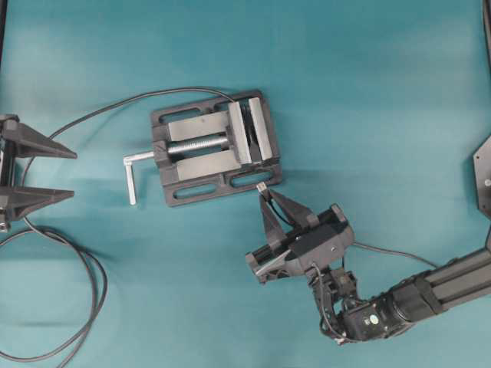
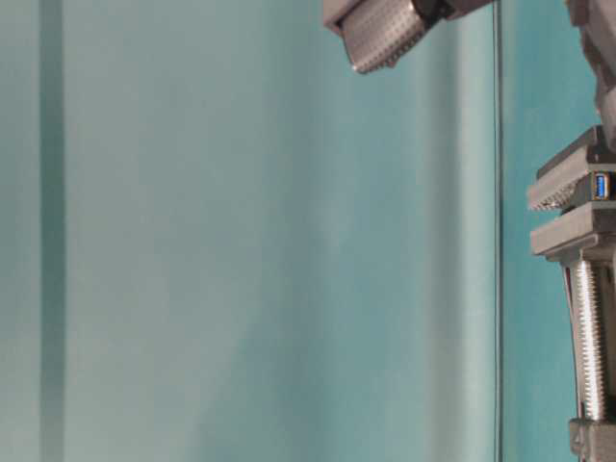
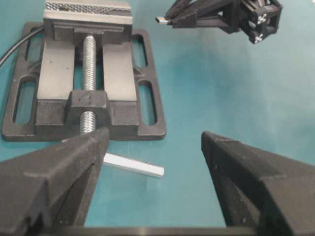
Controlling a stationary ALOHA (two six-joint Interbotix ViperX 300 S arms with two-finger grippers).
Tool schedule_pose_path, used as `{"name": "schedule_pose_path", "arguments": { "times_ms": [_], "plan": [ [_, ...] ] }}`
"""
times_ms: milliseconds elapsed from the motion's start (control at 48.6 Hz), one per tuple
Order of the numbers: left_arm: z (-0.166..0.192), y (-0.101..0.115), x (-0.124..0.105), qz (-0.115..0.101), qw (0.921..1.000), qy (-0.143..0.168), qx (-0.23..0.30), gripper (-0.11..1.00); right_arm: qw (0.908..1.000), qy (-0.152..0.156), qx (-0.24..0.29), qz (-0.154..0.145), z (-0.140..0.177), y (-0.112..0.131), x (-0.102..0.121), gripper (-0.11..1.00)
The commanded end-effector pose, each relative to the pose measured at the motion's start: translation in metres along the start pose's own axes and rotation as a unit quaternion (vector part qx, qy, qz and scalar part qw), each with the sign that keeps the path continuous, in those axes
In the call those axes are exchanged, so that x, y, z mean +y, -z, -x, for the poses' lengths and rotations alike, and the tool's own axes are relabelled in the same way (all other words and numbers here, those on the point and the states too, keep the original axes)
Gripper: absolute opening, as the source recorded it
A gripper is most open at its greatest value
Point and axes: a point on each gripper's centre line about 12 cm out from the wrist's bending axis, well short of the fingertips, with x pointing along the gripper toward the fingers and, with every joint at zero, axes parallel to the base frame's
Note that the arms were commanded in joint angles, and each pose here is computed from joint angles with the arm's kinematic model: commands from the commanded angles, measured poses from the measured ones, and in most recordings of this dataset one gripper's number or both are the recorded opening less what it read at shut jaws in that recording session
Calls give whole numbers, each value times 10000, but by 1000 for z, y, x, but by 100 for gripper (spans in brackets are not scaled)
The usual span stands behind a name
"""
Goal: Insert the USB cable into the fixed female connector.
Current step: 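Swing the right gripper with the USB plug toward the vise jaws, then align the USB plug with the port between the vise jaws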
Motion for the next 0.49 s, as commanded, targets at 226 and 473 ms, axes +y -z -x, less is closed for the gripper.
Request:
{"name": "schedule_pose_path", "arguments": {
  "times_ms": [226, 473],
  "plan": [
    [-1, -4, 0, 48, 10000, -3, -39, 93, 9991, 276, -79, -308, -3, -11, 10, 21],
    [-1, -4, 0, 48, 10000, -4, -39, 93, 9983, 423, -148, -370, -11, -14, 11, 21]
  ]
}}
